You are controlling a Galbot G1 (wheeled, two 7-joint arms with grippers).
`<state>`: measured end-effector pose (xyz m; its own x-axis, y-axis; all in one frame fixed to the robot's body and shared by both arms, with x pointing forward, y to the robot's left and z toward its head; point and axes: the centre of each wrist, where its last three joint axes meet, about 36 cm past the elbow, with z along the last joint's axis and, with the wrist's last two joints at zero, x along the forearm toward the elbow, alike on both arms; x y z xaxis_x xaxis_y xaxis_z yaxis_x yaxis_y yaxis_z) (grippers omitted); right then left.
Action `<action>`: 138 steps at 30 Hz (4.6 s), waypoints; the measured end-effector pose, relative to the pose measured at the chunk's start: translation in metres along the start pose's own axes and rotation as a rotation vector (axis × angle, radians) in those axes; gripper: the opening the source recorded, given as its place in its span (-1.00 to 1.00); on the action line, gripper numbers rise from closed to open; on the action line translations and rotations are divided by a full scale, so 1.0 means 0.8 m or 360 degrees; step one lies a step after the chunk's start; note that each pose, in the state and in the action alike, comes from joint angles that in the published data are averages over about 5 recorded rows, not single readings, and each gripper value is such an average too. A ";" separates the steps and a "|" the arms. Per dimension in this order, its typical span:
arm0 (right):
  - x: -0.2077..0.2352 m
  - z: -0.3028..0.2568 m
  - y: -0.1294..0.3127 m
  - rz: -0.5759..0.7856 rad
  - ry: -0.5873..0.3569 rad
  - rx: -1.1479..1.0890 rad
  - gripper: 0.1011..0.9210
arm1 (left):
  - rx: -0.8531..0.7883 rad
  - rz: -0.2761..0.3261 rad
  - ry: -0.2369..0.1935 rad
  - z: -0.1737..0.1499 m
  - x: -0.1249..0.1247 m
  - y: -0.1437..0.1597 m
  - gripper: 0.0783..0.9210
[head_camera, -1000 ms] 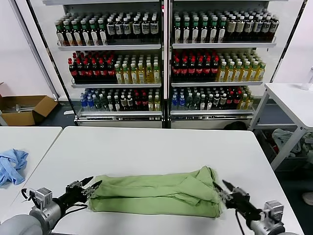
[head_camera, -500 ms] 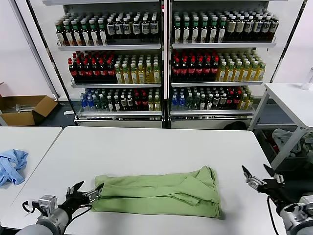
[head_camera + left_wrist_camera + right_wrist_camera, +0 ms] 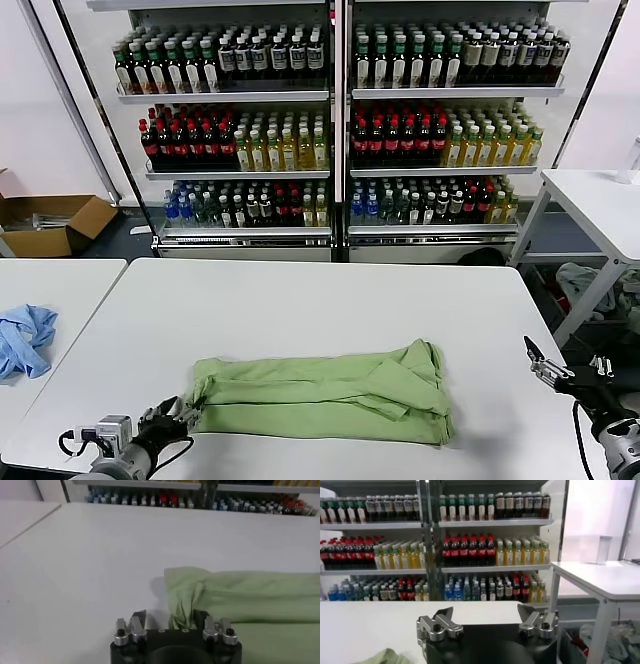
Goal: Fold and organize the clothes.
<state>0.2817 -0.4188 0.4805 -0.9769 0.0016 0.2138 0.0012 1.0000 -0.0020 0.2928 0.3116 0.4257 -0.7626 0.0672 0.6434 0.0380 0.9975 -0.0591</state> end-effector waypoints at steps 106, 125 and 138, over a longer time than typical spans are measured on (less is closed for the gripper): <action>-0.018 -0.003 0.017 0.0001 -0.0028 -0.0044 0.76 | -0.0202 0.0345 -0.0476 -0.079 0.003 0.044 0.73; -0.020 -0.009 0.032 -0.0021 -0.0040 -0.0029 0.76 | 0.0018 0.0096 -0.0297 -0.075 -0.075 0.130 0.77; -0.017 -0.013 0.032 -0.0023 -0.0049 -0.0025 0.76 | 0.0035 0.0092 -0.0214 -0.054 -0.092 0.135 0.68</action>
<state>0.2971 -0.3934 0.4878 -0.9829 -0.0128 0.1836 -0.0100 0.9998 0.0166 0.3812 0.4155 0.4048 -0.8393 0.1199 0.5302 0.0716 0.9913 -0.1108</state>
